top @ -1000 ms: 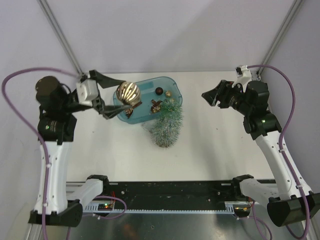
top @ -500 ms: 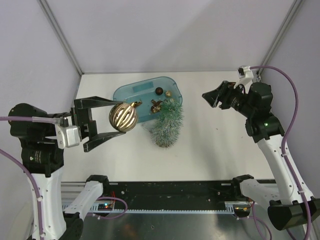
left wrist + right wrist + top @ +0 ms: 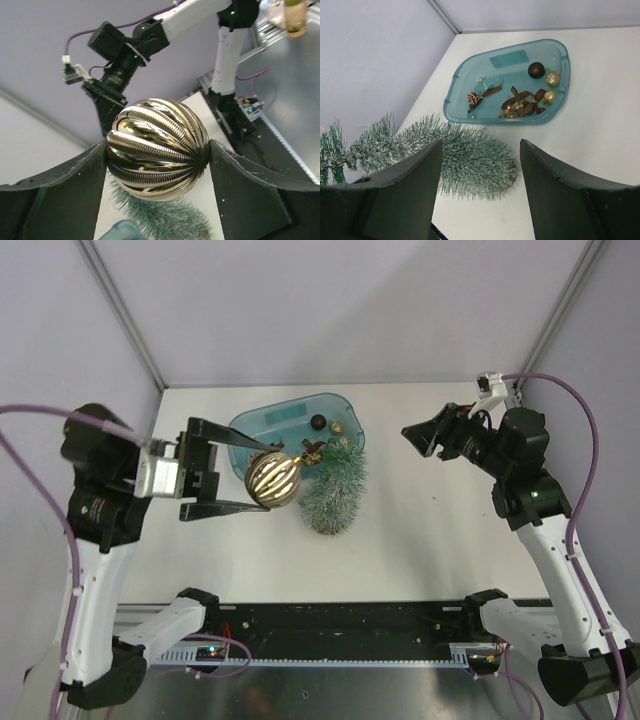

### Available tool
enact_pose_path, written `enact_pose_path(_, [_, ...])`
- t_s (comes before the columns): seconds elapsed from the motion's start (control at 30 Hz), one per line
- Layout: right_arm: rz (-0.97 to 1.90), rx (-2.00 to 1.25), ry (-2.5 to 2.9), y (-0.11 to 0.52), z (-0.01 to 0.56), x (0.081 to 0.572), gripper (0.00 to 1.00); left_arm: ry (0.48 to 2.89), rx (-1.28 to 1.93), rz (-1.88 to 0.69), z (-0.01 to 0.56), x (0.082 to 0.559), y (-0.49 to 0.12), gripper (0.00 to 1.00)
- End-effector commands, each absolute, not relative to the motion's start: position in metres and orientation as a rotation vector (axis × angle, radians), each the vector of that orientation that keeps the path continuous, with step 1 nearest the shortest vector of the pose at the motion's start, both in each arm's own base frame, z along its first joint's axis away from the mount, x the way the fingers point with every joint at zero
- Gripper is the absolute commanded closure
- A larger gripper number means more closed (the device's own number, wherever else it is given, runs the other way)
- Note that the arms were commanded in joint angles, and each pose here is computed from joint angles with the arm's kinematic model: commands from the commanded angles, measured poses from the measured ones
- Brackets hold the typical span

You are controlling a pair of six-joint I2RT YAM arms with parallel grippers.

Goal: Decorate the small christmas tree

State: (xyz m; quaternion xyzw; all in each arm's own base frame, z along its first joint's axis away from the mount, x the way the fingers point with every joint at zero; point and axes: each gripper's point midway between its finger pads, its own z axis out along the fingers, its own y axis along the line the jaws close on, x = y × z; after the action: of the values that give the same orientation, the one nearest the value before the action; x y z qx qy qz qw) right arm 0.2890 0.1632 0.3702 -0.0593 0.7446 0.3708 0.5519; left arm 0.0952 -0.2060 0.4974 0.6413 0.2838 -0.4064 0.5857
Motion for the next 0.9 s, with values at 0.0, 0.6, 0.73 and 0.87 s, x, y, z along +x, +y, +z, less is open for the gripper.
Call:
enact_pose_path(0.0, [0.88,-0.169,1.713,0.166,0.38,0.283,0.33,0.676,1.523,-1.083,0.49,0.095,-0.221,0.24])
enact_pose_path(0.6, [0.879,-0.186,1.714,0.169,0.374,0.281,0.33,0.842,1.47,-1.081,0.434,0.135,-0.256,0.23])
enact_pose_path(0.73, [0.882,-0.187,1.715,0.17,0.374,0.281,0.33,0.845,1.467,-1.069,0.433,0.137,-0.258,0.23])
enact_pose_path(0.87, [0.883,-0.188,1.71,0.17,0.375,0.28,0.33,0.855,1.464,-1.059,0.429,0.138,-0.258,0.23])
